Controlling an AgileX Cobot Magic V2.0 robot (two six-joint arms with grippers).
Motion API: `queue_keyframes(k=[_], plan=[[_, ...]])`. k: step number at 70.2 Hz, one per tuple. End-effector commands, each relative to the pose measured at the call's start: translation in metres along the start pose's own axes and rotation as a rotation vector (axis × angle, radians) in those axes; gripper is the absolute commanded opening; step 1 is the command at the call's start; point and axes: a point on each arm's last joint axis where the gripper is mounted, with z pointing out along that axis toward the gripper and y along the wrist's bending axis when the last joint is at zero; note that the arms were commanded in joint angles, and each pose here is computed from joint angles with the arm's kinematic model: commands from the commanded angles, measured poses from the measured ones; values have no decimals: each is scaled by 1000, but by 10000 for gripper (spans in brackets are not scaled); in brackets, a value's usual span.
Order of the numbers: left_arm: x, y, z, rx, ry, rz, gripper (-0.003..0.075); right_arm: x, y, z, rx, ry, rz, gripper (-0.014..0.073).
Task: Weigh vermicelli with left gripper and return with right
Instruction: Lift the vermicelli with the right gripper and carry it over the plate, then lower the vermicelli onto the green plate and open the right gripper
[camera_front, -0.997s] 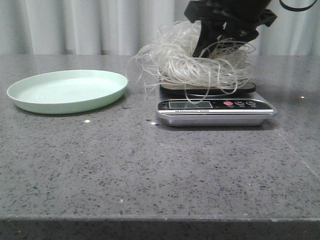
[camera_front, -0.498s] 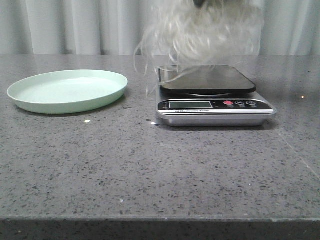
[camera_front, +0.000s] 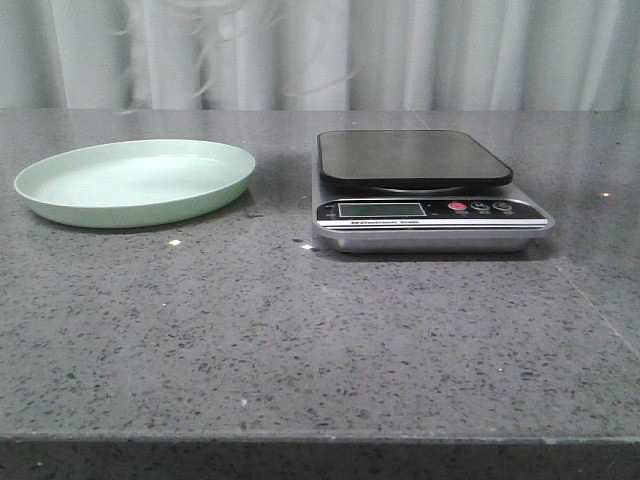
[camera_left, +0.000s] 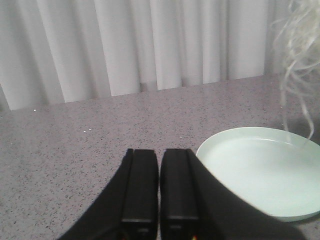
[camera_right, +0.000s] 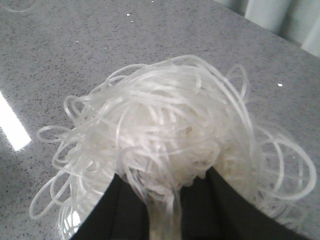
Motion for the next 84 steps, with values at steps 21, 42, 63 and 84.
queue_keyframes(k=[21,42,63,84], plan=[[-14,4,-1,-35,-83,-13,137,14,28,79,-62,-32,-4,152],[-14,4,-1,-35,-83,-13,137,37,30,116,-84,43,29,152],[-14,4,-1,-35,-83,-13,137,39,29,119,-85,46,33,152],[-14,4,-1,-35,-83,-13,137,36,30,114,-87,45,31,447]])
